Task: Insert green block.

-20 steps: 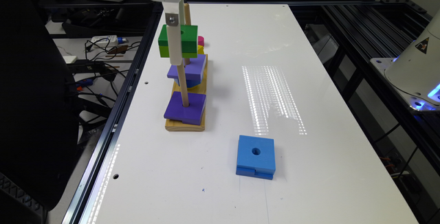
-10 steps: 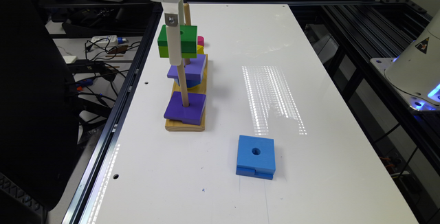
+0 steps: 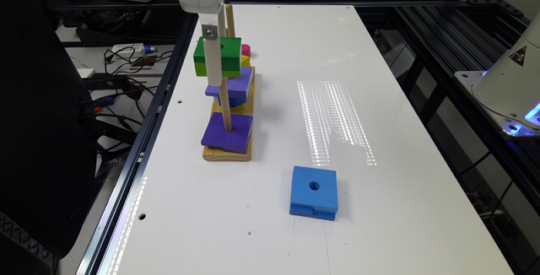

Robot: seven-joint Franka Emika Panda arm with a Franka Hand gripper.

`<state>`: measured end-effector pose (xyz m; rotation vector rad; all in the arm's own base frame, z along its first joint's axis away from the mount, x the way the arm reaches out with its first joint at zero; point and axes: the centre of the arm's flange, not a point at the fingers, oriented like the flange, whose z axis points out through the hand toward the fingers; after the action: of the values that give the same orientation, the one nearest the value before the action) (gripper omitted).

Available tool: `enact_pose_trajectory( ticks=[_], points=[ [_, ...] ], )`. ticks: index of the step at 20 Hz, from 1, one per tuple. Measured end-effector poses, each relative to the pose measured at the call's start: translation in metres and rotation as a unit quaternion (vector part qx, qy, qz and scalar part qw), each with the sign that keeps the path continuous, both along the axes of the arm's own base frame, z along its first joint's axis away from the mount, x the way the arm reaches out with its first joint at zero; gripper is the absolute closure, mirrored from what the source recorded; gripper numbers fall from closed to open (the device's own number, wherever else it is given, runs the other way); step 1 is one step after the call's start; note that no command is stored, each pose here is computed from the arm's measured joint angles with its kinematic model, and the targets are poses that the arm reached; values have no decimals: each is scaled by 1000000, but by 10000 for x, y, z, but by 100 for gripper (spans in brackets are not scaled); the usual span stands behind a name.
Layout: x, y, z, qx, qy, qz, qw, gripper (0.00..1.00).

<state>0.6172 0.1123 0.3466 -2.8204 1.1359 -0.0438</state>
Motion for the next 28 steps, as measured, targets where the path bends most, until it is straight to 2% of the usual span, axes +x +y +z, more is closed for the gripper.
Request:
enact_pose_trajectory(
  ticks=[9,19,28],
  points=[
    [-1,3,0,13,8,268,1000000,100],
    [-7,32,-1,313,151,2666,999996,100],
    [-6,32,0,436,-383,2630,999996,100]
  ],
)
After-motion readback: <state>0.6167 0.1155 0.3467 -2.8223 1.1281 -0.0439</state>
